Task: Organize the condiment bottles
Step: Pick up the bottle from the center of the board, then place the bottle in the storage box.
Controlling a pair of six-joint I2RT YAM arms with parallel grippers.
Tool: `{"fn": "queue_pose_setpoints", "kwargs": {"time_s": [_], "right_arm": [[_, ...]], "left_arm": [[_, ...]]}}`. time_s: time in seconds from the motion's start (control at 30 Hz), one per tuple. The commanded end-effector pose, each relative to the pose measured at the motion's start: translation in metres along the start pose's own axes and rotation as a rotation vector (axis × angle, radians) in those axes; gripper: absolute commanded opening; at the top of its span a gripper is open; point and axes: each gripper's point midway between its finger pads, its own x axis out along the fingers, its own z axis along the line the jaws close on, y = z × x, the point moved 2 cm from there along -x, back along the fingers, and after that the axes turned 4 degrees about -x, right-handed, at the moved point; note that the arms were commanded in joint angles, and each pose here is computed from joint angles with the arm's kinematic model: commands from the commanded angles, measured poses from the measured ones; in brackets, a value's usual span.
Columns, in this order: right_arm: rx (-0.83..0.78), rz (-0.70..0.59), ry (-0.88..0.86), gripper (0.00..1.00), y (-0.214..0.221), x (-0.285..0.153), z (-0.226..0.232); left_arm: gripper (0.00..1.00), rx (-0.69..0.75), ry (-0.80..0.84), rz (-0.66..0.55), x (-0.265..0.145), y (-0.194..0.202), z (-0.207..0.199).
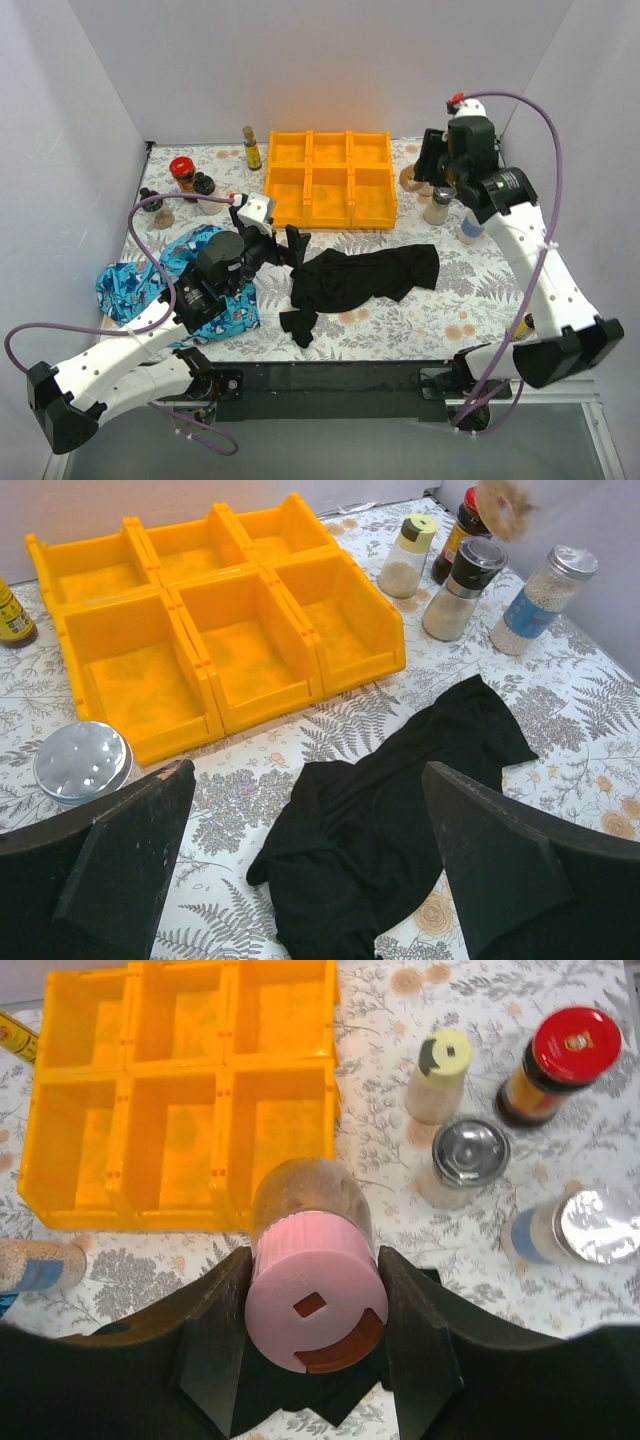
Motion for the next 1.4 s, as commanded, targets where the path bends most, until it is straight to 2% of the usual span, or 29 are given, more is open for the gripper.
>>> {"fn": "queue_pose_setpoints", "kwargs": {"time_s": [0.0, 0.03, 0.1, 0.13, 0.17, 0.2, 0.23, 0.33, 0.43, 0.47, 0.63, 0.93, 1.13, 1.37], "right_arm": [[-0.116, -0.167, -0.105, 0.22, -0.065, 0.033, 0.031], [-0.156, -0.141, -0.109, 0.22, -0.063, 0.058, 0.037], [-0.179, -0.211, -0.146, 0.22, -0.094, 0.069, 0.051], [-0.202, -0.178, -0.139, 0.22, -0.089, 0.099, 0.056], [-0.234, -0.180, -0.133, 0.22, -0.092, 0.110, 0.058], [-0.245, -0.227, -0.126, 0.22, -0.113, 0.113, 0.061], [-0.271, -0.188, -0.114, 0.22, -0.102, 0.144, 0.064], [-0.320, -0.195, -0.057, 0.22, -0.103, 0.184, 0.063], [-0.335, -0.179, -0.039, 0.23, -0.086, 0.217, 0.063], [-0.333, -0.225, -0.057, 0.23, -0.092, 0.223, 0.068], [-0.370, -0.263, -0.027, 0.24, -0.079, 0.263, 0.070], [-0.408, -0.251, -0.028, 0.32, -0.054, 0.312, 0.075], [-0.404, -0.308, 0.027, 0.35, -0.061, 0.322, 0.070], [-0.392, -0.258, 0.034, 0.42, -0.034, 0.344, 0.066]], "left_arm": [[0.98, 0.012, -0.020, -0.026, 0.000, -0.005, 0.004], [0.98, 0.013, -0.021, -0.025, 0.000, -0.004, 0.004], [0.98, 0.013, -0.019, -0.024, 0.001, -0.004, 0.003], [0.98, 0.013, -0.018, -0.024, 0.001, -0.004, 0.003], [0.98, 0.013, -0.013, -0.023, 0.001, -0.004, 0.003], [0.98, 0.012, -0.010, -0.025, 0.000, -0.005, 0.002], [0.98, 0.010, -0.006, -0.026, 0.000, -0.005, 0.001], [0.98, 0.007, 0.007, -0.027, -0.001, -0.006, -0.001], [0.98, 0.005, 0.017, -0.029, -0.002, -0.007, -0.002], [0.98, 0.005, 0.018, -0.029, -0.002, -0.007, -0.002], [0.98, 0.002, 0.022, -0.031, -0.003, -0.007, -0.003], [0.98, 0.001, 0.032, -0.033, -0.005, -0.008, -0.004], [0.98, 0.000, 0.038, -0.025, -0.004, -0.006, -0.005], [0.98, -0.002, 0.057, -0.017, -0.004, -0.005, -0.008]]}}
